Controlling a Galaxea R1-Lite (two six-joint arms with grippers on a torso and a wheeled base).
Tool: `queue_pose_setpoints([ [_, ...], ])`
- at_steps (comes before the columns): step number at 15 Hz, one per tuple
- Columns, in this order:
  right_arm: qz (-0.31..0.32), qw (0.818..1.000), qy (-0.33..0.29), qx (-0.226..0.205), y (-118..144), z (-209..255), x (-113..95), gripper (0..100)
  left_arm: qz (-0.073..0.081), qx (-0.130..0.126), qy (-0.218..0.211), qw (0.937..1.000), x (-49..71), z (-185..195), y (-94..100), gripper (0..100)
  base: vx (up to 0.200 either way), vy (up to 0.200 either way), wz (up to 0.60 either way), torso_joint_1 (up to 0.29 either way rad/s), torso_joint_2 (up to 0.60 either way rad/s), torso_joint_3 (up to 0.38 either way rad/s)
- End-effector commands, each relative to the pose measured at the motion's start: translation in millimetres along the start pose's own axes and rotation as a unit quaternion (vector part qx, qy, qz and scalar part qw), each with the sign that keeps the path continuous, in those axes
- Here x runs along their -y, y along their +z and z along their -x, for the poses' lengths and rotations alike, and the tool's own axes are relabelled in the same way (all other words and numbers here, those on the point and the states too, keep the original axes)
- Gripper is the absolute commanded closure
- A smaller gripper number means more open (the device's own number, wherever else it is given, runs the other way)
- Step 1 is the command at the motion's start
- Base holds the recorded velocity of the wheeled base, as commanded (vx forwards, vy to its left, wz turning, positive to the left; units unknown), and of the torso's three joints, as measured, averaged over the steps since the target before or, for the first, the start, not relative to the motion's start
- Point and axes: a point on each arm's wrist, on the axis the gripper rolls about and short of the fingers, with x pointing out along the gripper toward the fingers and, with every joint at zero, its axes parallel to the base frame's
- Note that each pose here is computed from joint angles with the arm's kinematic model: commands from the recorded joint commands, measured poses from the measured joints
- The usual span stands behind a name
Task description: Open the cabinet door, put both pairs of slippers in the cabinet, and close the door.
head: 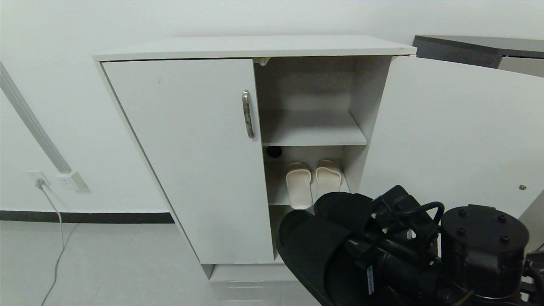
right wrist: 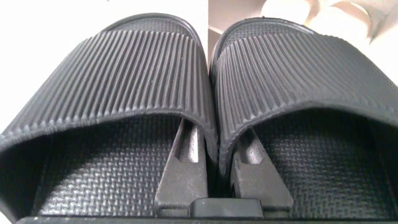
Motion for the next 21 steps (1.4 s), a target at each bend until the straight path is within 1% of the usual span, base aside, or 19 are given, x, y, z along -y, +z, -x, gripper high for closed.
queue_pose_setpoints([
  [1, 0.003, 1.000, -0.001, -0.010, -8, -7, -2, 100, 0.000, 0.000, 0.001, 1.0000, 0.0, 0, 0.0, 100, 0.000, 0.000, 0.00, 0.000, 0.00, 0.000],
  [3, 0.002, 1.000, 0.001, -0.007, -8, -8, -2, 100, 0.000, 0.000, 0.001, 1.0000, 0.0, 0, 0.0, 100, 0.000, 0.000, 0.00, 0.000, 0.00, 0.000],
  [5, 0.005, 1.000, -0.001, -0.015, -12, -10, -2, 100, 0.000, 0.001, 0.001, 1.0000, 0.0, 0, -0.1, 100, 0.000, 0.000, 0.00, 0.000, 0.00, 0.000],
  [7, 0.005, 1.000, -0.019, 0.002, -11, -24, -5, 100, 0.000, 0.000, 0.000, 1.0000, 0.0, 0, 0.0, 100, 0.000, 0.000, 0.00, 0.000, 0.00, 0.000],
  [8, -0.004, 0.998, -0.067, 0.022, -2, -42, -11, 100, 0.000, 0.000, 0.000, 1.0000, 0.0, 0, 0.0, 100, 0.000, 0.000, 0.00, 0.000, 0.00, 0.000],
  [9, -0.013, 0.993, -0.114, 0.031, 3, -60, -16, 100, 0.000, 0.000, -0.001, 1.0000, 0.0, 0, 0.0, 100, 0.000, 0.000, 0.00, 0.000, 0.00, 0.000],
  [10, -0.019, 0.990, -0.137, 0.037, 7, -72, -20, 100, 0.000, 0.000, 0.000, 1.0000, 0.0, 0, 0.0, 100, 0.000, 0.000, 0.00, 0.000, 0.00, 0.000],
  [11, -0.031, 0.983, -0.176, 0.042, 22, -90, -27, 100, 0.000, 0.000, 0.000, 1.0000, 0.0, 0, 0.0, 100, 0.000, 0.000, 0.00, 0.000, 0.00, 0.000],
  [12, -0.039, 0.980, -0.192, 0.039, 29, -95, -29, 100, 0.000, 0.000, 0.000, 1.0000, 0.0, 0, 0.0, 100, 0.000, 0.000, 0.00, 0.000, 0.00, 0.000],
  [14, -0.076, 0.966, -0.243, 0.034, 70, -107, -35, 100, 0.000, 0.000, -0.001, 1.0000, 0.0, 0, 0.0, 100, 0.000, 0.000, 0.00, 0.000, 0.00, 0.000],
  [16, -0.098, 0.960, -0.262, 0.030, 93, -114, -40, 100, 0.000, 0.000, 0.000, 1.0000, 0.0, 0, 0.0, 100, 0.000, 0.000, 0.00, 0.000, 0.00, 0.000],
  [17, -0.102, 0.956, -0.272, 0.033, 99, -119, -41, 100, 0.001, 0.000, 0.000, 1.0000, 0.0, 0, 0.0, 100, 0.000, 0.000, 0.00, 0.000, 0.00, 0.000],
  [19, -0.098, 0.950, -0.294, 0.039, 103, -126, -39, 100, 0.001, 0.000, 0.000, 1.0000, 0.0, 0, 0.0, 100, 0.000, 0.000, 0.00, 0.000, 0.00, 0.000],
  [21, -0.087, 0.951, -0.296, 0.037, 105, -126, -38, 100, 0.000, 0.000, 0.000, 1.0000, 0.0, 0, 0.0, 100, 0.000, 0.000, 0.00, 0.000, 0.00, 0.000],
])
